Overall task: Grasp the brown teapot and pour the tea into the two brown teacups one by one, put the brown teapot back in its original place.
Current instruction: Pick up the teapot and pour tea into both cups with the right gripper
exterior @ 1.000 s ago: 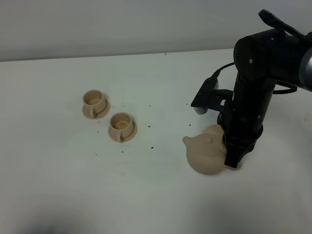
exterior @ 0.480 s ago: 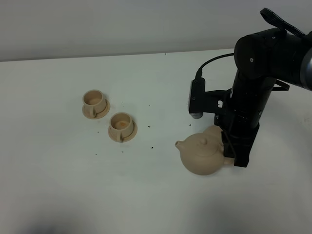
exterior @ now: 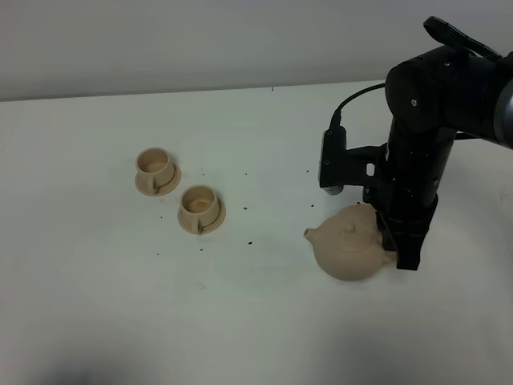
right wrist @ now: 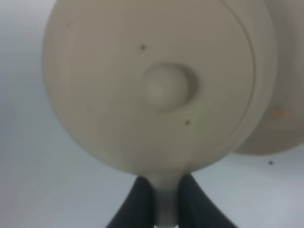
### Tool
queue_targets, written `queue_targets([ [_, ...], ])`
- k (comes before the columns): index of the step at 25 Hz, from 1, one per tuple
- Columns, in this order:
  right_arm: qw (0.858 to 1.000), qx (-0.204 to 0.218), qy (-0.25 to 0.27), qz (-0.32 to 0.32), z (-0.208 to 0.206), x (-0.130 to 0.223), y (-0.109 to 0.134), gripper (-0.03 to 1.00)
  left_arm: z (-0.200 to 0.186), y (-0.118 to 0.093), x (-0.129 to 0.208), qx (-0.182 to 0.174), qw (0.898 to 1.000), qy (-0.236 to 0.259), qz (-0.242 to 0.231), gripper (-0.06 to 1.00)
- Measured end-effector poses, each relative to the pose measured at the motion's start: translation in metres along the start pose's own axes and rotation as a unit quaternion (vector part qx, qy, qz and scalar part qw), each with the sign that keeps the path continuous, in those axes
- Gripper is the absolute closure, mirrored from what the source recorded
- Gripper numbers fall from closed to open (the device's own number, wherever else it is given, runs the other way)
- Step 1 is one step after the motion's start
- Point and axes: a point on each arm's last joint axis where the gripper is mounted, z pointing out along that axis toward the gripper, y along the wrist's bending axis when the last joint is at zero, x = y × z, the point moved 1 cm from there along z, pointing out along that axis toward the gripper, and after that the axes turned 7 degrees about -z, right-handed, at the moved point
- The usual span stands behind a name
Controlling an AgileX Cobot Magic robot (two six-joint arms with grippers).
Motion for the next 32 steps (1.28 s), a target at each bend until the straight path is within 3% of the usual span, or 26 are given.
queue_targets([
  [8,0.999,0.046,0.010,-0.016,0.000,0.002,-0.009,0.86,0.000,0.000,0.000,0.000,1.000,0.000,0.000,0.69],
  [21,0.999,0.042,0.015,0.027,-0.002,0.002,-0.010,0.86,0.000,0.000,0.000,0.000,1.000,0.000,0.000,0.69],
  [27,0.998,0.040,0.002,0.039,-0.018,-0.016,-0.037,0.86,0.000,0.000,0.000,0.000,1.000,0.000,0.000,0.69],
  [32,0.997,0.064,-0.013,0.044,-0.008,-0.038,-0.078,0.86,0.000,0.000,0.000,0.000,1.000,0.000,0.000,0.69],
])
